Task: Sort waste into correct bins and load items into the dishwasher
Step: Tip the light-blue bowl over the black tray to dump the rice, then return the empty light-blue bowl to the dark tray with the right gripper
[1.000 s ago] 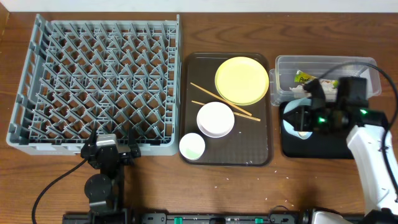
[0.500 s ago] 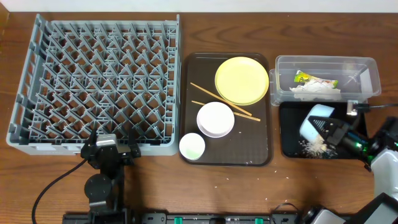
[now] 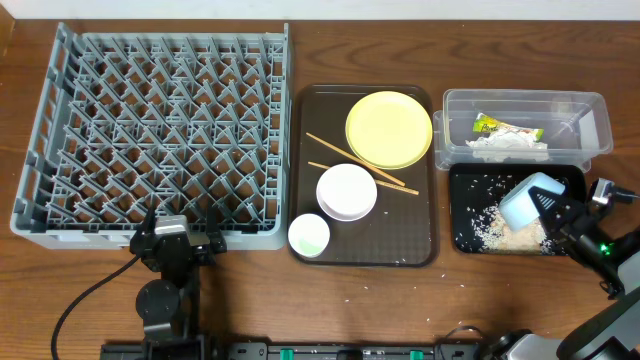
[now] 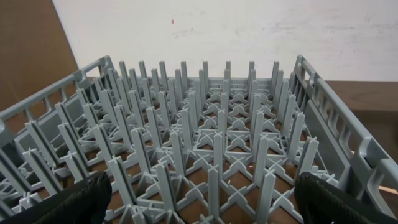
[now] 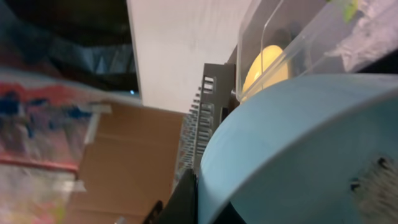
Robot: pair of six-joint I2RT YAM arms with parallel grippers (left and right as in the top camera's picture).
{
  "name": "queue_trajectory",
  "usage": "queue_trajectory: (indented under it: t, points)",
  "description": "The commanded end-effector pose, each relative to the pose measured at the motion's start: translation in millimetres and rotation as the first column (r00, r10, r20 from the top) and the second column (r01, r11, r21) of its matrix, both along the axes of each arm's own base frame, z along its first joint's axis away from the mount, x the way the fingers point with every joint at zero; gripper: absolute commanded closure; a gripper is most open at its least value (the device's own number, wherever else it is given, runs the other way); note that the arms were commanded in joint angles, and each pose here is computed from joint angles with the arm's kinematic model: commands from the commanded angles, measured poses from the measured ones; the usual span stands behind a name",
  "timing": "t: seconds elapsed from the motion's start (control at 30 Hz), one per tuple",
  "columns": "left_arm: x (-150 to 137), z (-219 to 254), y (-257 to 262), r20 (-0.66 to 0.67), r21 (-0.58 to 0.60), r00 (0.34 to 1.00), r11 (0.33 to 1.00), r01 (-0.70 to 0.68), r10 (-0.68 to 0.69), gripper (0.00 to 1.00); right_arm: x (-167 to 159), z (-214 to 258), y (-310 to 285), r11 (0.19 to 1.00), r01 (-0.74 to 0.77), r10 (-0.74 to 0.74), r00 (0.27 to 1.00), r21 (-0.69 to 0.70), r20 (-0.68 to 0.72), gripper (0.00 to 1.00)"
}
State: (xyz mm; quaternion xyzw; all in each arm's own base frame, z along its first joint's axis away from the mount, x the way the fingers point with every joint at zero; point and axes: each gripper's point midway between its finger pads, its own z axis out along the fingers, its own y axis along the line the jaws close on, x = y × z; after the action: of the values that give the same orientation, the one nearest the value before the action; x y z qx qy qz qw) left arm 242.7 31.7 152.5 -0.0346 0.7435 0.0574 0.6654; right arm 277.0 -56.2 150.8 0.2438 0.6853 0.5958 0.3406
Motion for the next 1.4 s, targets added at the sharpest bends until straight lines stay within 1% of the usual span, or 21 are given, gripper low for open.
queue_trajectory:
  t: [0.0,0.03,0.13,0.2,0.27,0.33,0.37,0.4,0.43,0.47,0.53,0.6,0.63,0.7,0.83,0.97,1.07,1.13,1.2,1.27,1.37]
  points:
    - [-1,-16,4,-0.048,0.000,0.999,1.000,-0.023,0.023,0.05,-3,6,-9,0.979,0.050,-0.029,0.994,0.196,-0.108,0.99]
    - [-1,-16,4,-0.048,0.000,0.999,1.000,-0.023,0.023,0.05,-4,6,-14,0.972,0.069,-0.039,0.990,0.226,-0.135,0.99]
    - [-1,-16,4,-0.048,0.000,0.999,1.000,-0.023,0.023,0.05,-2,6,-27,0.975,0.095,-0.072,0.991,0.200,-0.116,0.99]
    - [-1,-16,4,-0.048,0.000,0.999,1.000,-0.023,0.023,0.05,-2,7,-27,0.966,0.100,-0.067,0.987,0.237,-0.144,0.99]
    - [-1,-16,4,-0.048,0.000,0.999,1.000,-0.023,0.023,0.05,0,5,-28,0.975,0.098,-0.073,0.989,0.199,-0.127,0.99]
    - [-1,-16,4,-0.048,0.000,0.999,1.000,-0.023,0.023,0.05,-2,8,-23,0.970,0.087,-0.058,0.989,0.226,-0.133,0.99]
    - [-1,-16,4,-0.048,0.000,0.999,1.000,-0.023,0.023,0.05,0,9,-21,0.984,0.070,-0.057,0.995,0.161,-0.084,0.99]
    - [-1,-16,4,-0.048,0.000,0.999,1.000,-0.023,0.023,0.05,2,0,-24,0.990,0.085,-0.073,0.991,0.114,-0.111,0.99]
    - [-1,-16,4,-0.048,0.000,0.999,1.000,-0.023,0.023,0.05,2,-3,-25,0.989,0.093,-0.078,0.988,0.112,-0.130,0.99]
    - [-1,-16,4,-0.048,0.000,0.999,1.000,-0.023,0.023,0.05,1,9,-21,0.985,0.066,-0.054,0.995,0.160,-0.081,0.99]
    - [-1,-16,4,-0.048,0.000,0.999,1.000,-0.023,0.023,0.05,3,8,-24,0.989,0.067,-0.058,0.996,0.134,-0.074,0.99]
    - [-1,-16,4,-0.048,0.000,0.999,1.000,-0.023,0.023,0.05,3,11,-24,0.986,0.062,-0.052,0.996,0.153,-0.069,0.99]
    - [-1,-16,4,-0.048,0.000,0.999,1.000,-0.023,0.023,0.05,5,10,-26,0.990,0.064,-0.058,0.997,0.124,-0.057,0.99]
    - [-1,-16,4,-0.048,0.000,0.999,1.000,-0.023,0.023,0.05,5,13,-26,0.985,0.061,-0.050,0.996,0.160,-0.074,0.99]
    - [-1,-16,4,-0.048,0.000,0.999,1.000,-0.023,0.023,0.05,10,16,-10,0.995,-0.001,0.004,1.000,0.105,-0.026,0.99]
    - [-1,-16,4,-0.048,0.000,0.999,1.000,-0.023,0.023,0.05,15,47,46,0.981,-0.194,0.195,0.977,-0.022,0.084,0.99]
    - [-1,-16,4,-0.048,0.000,0.999,1.000,-0.023,0.023,0.05,20,79,109,0.924,-0.353,0.372,0.919,-0.151,0.128,0.99]
    - [-1,-16,4,-0.048,0.000,0.999,1.000,-0.023,0.023,0.05,22,95,141,0.890,-0.401,0.436,0.888,-0.216,0.145,0.99]
    - [-1,-16,4,-0.048,0.000,0.999,1.000,-0.023,0.023,0.05,21,113,194,0.837,-0.460,0.520,0.838,-0.295,0.168,0.99]
    - [-1,-16,4,-0.048,0.000,0.999,1.000,-0.023,0.023,0.05,18,111,239,0.789,-0.507,0.573,0.811,-0.346,0.120,0.98]
    - [-1,-16,4,-0.048,0.000,0.999,1.000,-0.023,0.023,0.05,15,85,267,0.721,-0.521,0.575,0.818,-0.456,-0.026,0.98]
